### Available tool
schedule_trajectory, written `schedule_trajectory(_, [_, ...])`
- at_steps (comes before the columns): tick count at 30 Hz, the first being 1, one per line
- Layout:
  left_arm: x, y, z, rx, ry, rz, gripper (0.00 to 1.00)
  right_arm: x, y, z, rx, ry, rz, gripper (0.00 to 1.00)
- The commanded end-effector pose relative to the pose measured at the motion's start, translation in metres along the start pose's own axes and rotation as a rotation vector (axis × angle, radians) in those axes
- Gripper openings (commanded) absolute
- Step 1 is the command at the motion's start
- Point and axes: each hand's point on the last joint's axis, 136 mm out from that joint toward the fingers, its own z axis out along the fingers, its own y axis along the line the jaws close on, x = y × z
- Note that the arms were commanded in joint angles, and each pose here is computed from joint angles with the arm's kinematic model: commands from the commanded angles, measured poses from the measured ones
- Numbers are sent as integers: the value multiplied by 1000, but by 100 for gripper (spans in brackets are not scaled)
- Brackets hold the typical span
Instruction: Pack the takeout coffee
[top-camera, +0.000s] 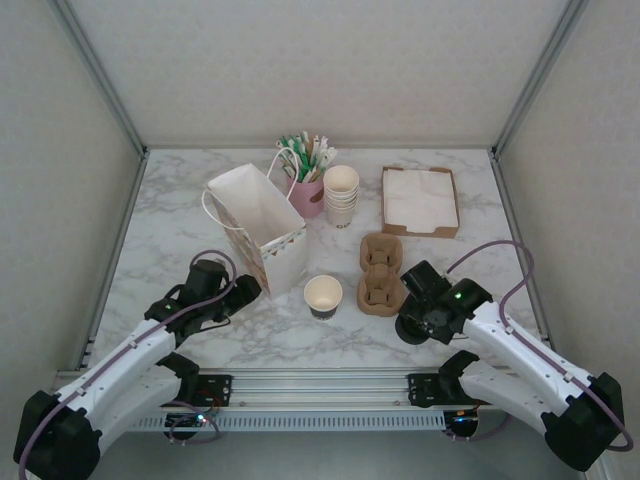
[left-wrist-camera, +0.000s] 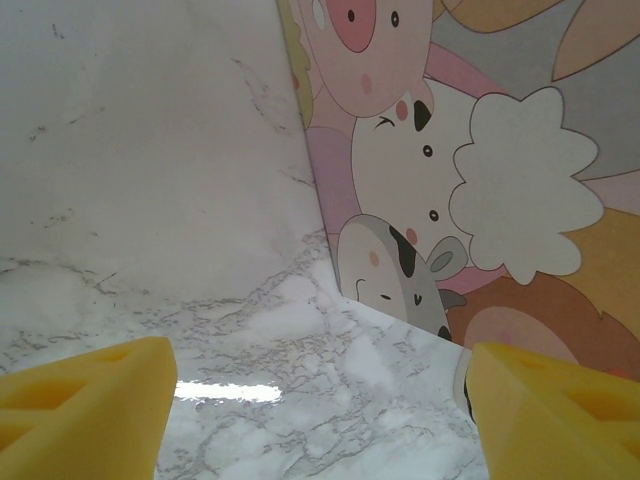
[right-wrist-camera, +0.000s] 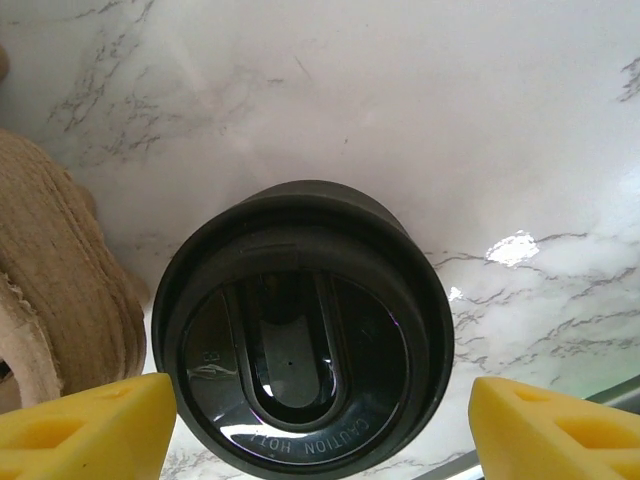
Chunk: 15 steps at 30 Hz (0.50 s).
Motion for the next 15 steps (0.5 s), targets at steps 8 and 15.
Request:
schedule_trajectory(8, [-4,-4,0,-2,-18,-3,76,3,-3,12,0,36,26,79])
schedule_trajectory(15, [-2,-5,0,-3,-15,4,76,4,-5,20,12,47,36,80])
